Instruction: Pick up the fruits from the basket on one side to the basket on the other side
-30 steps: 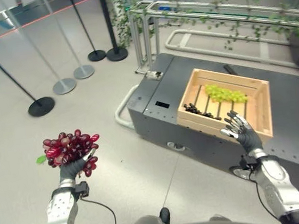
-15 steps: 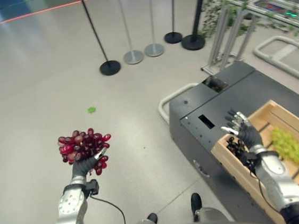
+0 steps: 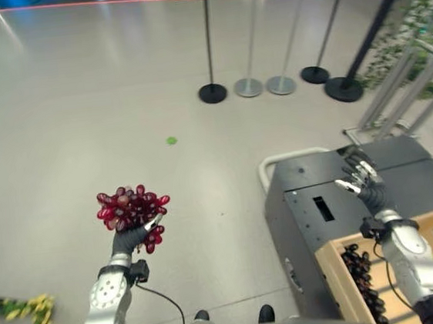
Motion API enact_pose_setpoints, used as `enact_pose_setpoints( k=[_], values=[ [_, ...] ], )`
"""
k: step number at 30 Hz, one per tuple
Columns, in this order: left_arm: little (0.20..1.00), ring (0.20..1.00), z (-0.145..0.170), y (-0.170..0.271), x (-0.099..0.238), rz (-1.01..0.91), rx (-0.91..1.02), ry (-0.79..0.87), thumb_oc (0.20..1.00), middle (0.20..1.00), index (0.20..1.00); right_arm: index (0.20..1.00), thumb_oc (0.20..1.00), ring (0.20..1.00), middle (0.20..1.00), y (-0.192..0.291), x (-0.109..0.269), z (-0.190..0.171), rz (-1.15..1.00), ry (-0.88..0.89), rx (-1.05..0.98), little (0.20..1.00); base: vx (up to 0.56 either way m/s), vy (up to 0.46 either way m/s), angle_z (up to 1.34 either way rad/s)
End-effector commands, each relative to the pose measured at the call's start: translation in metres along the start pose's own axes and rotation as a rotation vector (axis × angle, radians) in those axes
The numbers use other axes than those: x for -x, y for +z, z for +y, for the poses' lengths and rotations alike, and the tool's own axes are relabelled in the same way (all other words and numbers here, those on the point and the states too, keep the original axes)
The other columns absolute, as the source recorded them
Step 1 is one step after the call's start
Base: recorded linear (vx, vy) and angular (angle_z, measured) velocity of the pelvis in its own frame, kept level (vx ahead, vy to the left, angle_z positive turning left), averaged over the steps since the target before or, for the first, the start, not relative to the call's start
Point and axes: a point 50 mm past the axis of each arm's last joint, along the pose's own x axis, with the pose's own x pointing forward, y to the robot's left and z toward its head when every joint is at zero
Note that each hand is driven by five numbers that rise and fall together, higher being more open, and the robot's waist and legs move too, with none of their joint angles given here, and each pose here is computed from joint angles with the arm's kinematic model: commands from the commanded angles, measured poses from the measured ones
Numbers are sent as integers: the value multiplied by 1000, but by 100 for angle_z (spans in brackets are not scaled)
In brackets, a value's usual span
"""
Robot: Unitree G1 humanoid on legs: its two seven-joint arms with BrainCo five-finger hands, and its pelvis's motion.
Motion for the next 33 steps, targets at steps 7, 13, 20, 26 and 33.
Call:
enact_pose_setpoints(
  k=[7,13,20,26,33],
  values=[
    [200,200,5,46,-19,-219,-28,-55,200,200,200,1000,1000,1000,1000,23,1,19,-137,133,-10,1000,-122,95,138],
    [200,200,10,47,-14,-224,-82,-46,200,200,200,1000,1000,1000,1000,17,0,30,-110,177,6,1000,-51,176,124],
    [200,200,26,45,-5,-212,-124,26,200,200,200,1000,1000,1000,1000,8,-6,43,-84,148,-9,1000,-40,204,64],
    [200,200,29,43,3,-205,-137,37,200,200,200,1000,1000,1000,1000,-5,-6,46,-35,117,-9,1000,35,272,45],
    [200,200,27,45,-4,-209,-157,27,200,200,200,1000,1000,1000,1000,-8,-3,40,-20,99,11,1000,56,205,95]
  ],
)
